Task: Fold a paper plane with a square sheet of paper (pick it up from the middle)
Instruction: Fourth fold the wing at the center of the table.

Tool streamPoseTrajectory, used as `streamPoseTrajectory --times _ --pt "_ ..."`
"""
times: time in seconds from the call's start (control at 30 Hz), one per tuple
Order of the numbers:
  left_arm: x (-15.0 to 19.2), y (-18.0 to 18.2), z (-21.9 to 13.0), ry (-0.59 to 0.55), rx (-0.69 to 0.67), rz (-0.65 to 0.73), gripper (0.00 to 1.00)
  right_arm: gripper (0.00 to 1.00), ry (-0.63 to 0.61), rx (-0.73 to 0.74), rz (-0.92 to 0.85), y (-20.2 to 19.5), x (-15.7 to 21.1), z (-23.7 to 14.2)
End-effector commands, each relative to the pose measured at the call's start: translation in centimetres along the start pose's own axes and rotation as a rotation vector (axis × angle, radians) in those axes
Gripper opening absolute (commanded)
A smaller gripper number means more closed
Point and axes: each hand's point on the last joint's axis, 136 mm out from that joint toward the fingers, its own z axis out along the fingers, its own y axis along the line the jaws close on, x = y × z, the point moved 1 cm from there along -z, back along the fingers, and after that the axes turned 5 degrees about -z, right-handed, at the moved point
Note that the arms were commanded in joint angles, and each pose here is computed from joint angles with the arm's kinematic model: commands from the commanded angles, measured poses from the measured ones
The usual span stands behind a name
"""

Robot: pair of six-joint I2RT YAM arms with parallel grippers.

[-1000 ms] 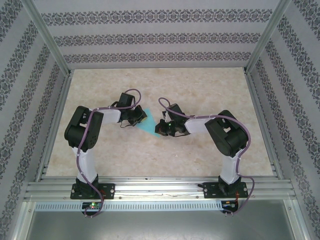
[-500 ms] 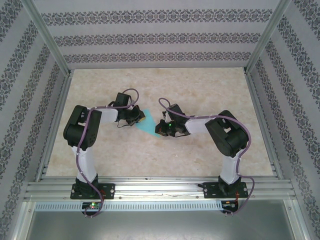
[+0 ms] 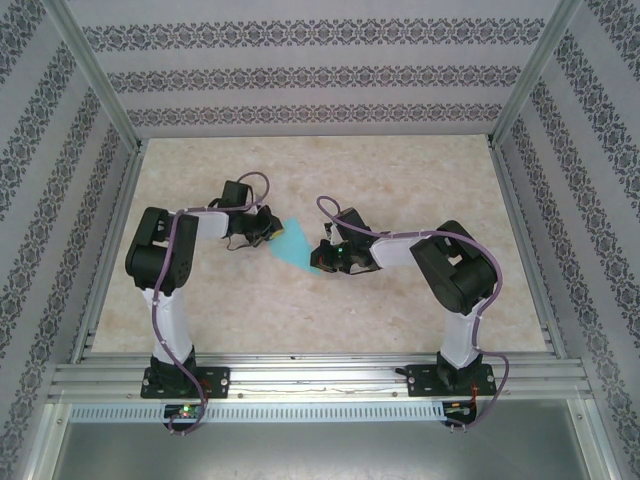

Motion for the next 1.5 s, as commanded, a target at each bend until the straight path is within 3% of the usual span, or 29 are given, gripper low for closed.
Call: streamPoseTrajectory --times 0.0,0.33,0.63,0.8,0.93,1.17,1.47 --pt "-2.6 4.3 -0.2 -0.079 -0.137 -0.045 0.03 0.00 0.178 0.214 0.134 -6.7 5.9 0.1" --pt "-5.3 4.1 -1.6 -0.103 -0.158 -0.026 0.03 0.00 0.177 0.203 0.130 -6.4 5.8 0.2" --pt "-6.9 -0.5 -4.3 -0.142 -0.107 0.035 0.03 0.00 0.171 0.186 0.129 -5.9 5.4 0.2" --pt "-4.8 -5.0 -7.3 -0.185 -0.070 0.123 0.03 0.00 0.167 0.172 0.133 -5.4 5.1 0.3" --pt "-0.8 -6.6 -6.5 -0.130 -0.012 0.139 0.03 0.00 0.158 0.162 0.138 -5.1 4.7 0.2" --pt "4.8 -4.5 -1.2 0.025 -0.046 0.151 0.03 0.00 0.141 0.145 0.132 -4.3 4.0 0.0" --pt "5.5 0.6 0.9 0.050 -0.176 0.086 0.03 0.00 0.135 0.081 0.112 -2.3 3.1 -0.2"
